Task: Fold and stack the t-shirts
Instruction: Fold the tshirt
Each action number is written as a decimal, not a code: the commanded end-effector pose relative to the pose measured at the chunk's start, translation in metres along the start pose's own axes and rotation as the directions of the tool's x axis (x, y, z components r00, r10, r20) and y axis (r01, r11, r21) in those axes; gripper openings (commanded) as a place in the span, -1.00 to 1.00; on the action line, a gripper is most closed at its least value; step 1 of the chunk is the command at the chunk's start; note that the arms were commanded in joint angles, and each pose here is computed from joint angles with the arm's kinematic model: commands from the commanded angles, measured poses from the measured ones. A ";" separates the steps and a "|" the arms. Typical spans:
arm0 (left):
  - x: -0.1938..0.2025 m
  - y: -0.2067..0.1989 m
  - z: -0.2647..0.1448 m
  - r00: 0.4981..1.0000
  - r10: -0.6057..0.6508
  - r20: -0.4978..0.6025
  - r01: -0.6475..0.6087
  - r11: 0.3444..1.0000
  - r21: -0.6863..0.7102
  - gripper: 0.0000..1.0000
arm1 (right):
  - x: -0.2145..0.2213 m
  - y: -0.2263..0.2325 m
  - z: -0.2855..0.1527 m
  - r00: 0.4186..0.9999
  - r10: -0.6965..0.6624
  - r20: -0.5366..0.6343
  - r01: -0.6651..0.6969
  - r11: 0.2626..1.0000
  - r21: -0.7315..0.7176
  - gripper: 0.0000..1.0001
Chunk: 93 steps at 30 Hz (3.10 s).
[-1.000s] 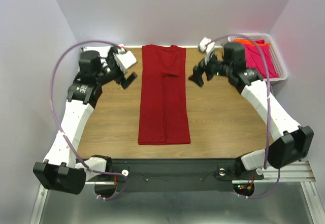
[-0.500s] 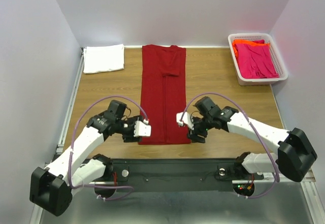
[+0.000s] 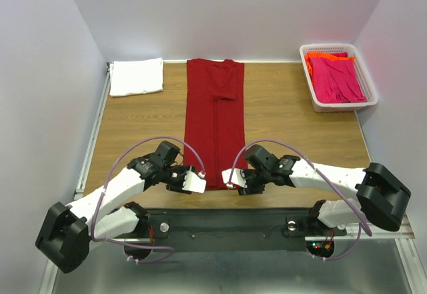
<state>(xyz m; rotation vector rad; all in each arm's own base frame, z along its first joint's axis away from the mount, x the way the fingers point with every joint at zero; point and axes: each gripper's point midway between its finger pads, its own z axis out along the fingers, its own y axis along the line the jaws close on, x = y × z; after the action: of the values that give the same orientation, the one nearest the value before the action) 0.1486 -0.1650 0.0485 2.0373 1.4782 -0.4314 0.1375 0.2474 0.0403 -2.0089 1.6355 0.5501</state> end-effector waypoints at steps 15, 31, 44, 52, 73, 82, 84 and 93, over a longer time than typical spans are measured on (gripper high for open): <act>0.015 -0.024 0.013 0.991 0.112 -0.079 -0.099 0.983 0.156 0.05 | 0.016 -0.003 0.026 0.997 -0.061 -0.042 0.063 0.997 0.045 -0.27; 0.028 -0.028 0.031 0.971 0.078 -0.227 -0.029 0.977 0.213 -0.51 | 0.041 0.004 0.019 0.992 0.009 -0.122 0.002 0.996 0.090 -0.99; -0.017 -0.003 0.003 0.995 -0.017 -0.095 0.027 0.994 0.101 -1.00 | 0.008 -0.018 -0.012 0.997 0.051 -0.052 -0.041 0.983 0.179 -0.99; -0.024 0.028 -0.015 0.996 -0.066 -0.053 0.067 0.998 0.017 -1.00 | -0.007 -0.045 -0.035 0.999 0.032 -0.013 -0.027 0.959 0.282 -0.99; 0.014 0.210 -0.027 0.997 -0.038 -0.060 0.023 0.971 -0.238 -1.00 | 0.010 -0.222 -0.059 0.997 -0.071 -0.034 0.079 0.920 0.384 -0.99; 0.033 0.276 -0.036 0.998 -0.022 -0.064 0.002 0.955 -0.295 -1.00 | 0.020 -0.295 -0.060 0.997 -0.071 -0.023 0.074 0.900 0.429 -0.99; 0.042 0.291 -0.036 0.997 -0.026 -0.073 0.003 0.952 -0.307 -1.00 | 0.023 -0.311 -0.057 0.997 -0.073 -0.024 0.076 0.897 0.435 -0.99; 0.066 0.344 -0.028 0.996 -0.020 -0.086 -0.011 0.941 -0.338 -1.00 | 0.047 -0.354 -0.049 0.998 -0.051 -0.039 0.063 0.886 0.460 -0.99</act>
<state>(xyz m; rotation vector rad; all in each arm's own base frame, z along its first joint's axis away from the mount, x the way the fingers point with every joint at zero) 0.4679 -0.1714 0.1036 1.8110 1.5584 -0.1177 0.4722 0.2388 0.0794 -1.7187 1.6006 0.1299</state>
